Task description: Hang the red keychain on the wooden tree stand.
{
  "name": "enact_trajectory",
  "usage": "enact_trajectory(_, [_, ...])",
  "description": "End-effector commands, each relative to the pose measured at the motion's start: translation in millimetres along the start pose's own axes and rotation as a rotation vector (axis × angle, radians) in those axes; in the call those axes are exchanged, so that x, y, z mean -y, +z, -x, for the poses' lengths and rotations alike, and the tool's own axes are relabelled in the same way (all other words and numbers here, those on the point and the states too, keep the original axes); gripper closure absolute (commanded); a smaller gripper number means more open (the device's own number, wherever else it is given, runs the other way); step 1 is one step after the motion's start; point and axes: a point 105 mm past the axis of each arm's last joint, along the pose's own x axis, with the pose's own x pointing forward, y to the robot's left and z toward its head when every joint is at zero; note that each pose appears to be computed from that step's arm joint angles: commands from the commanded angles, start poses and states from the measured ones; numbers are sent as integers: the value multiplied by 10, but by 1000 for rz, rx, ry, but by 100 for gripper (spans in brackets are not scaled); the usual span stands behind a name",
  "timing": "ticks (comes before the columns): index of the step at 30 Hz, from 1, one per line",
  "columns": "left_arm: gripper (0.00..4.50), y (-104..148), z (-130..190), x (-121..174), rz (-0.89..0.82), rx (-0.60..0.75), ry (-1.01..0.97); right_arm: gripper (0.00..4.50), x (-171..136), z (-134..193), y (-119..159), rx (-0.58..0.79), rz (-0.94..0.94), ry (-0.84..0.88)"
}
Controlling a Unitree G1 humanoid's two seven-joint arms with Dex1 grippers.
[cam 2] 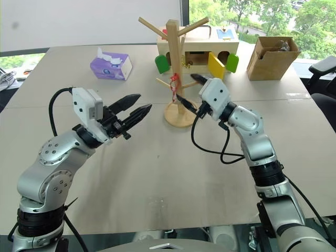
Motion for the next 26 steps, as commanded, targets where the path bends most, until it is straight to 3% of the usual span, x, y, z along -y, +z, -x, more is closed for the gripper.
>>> enact_trajectory(1, [220, 37, -41, -110, -21, 28, 92, 10, 244, 197, 8, -2, -61, -130])
enact_trajectory(5, [220, -263, -55, -384, 40, 3, 317, 10, 447, 579, -420, -148, -198, -307])
enact_trajectory(8, [220, -642, -46, -487, 99, -34, 455, 10, 588, 926, -779, -243, -311, -490])
enact_trajectory(13, [220, -953, -20, -637, 105, -57, 617, 10, 646, 1205, -1041, -294, -309, -635])
enact_trajectory(18, [220, -1063, -24, -653, 77, -53, 636, 10, 632, 1367, -1237, -340, -278, -706])
enact_trajectory(26, [220, -1073, 68, -761, 73, -33, 710, 10, 696, 1374, -1237, -301, -240, -753])
